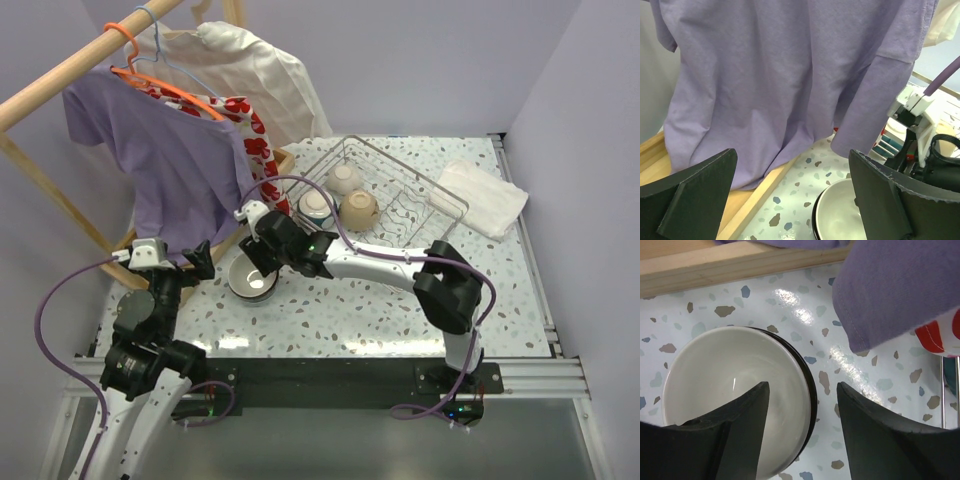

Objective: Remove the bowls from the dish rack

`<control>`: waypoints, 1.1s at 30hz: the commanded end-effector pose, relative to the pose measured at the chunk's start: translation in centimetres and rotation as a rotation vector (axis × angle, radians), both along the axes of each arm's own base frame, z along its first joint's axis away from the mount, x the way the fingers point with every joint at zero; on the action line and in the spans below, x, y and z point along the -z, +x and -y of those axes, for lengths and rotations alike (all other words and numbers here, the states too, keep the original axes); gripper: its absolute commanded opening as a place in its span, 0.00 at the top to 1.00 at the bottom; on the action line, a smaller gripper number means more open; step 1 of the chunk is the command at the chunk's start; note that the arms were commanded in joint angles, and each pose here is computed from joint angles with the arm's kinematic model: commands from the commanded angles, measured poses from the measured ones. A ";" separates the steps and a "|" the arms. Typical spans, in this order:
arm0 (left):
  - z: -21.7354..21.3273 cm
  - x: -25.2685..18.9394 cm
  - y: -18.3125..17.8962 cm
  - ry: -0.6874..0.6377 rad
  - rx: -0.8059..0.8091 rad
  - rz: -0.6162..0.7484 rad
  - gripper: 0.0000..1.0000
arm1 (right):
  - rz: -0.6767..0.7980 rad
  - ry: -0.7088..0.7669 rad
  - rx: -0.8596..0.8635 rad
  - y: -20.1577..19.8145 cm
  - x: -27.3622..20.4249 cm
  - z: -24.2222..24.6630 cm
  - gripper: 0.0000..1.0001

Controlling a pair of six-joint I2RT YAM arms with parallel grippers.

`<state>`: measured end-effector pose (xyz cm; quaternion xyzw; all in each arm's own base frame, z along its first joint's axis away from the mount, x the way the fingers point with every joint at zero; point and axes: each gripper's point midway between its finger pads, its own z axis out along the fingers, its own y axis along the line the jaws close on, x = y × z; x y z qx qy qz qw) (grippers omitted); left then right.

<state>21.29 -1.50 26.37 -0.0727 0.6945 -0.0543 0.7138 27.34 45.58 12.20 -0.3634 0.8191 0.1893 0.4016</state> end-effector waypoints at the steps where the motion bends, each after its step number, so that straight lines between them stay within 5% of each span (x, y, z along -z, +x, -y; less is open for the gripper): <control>1: 0.4 -0.6 0.5 0.018 0.019 0.030 0.01 | 0.107 0.093 0.058 0.9 -7.9 1.1 0.37; 12: 1.5 -0.2 0.9 0.037 0.077 0.021 0.01 | 0.143 0.067 0.198 3.7 -12.2 8.8 0.15; 21: 2.0 0.0 1.1 0.050 0.102 0.018 0.01 | 0.041 0.094 0.397 10.9 -12.0 19.6 0.06; 33: 2.3 0.3 1.3 0.055 0.116 0.008 0.01 | -0.135 0.118 0.453 16.0 -8.8 26.5 0.01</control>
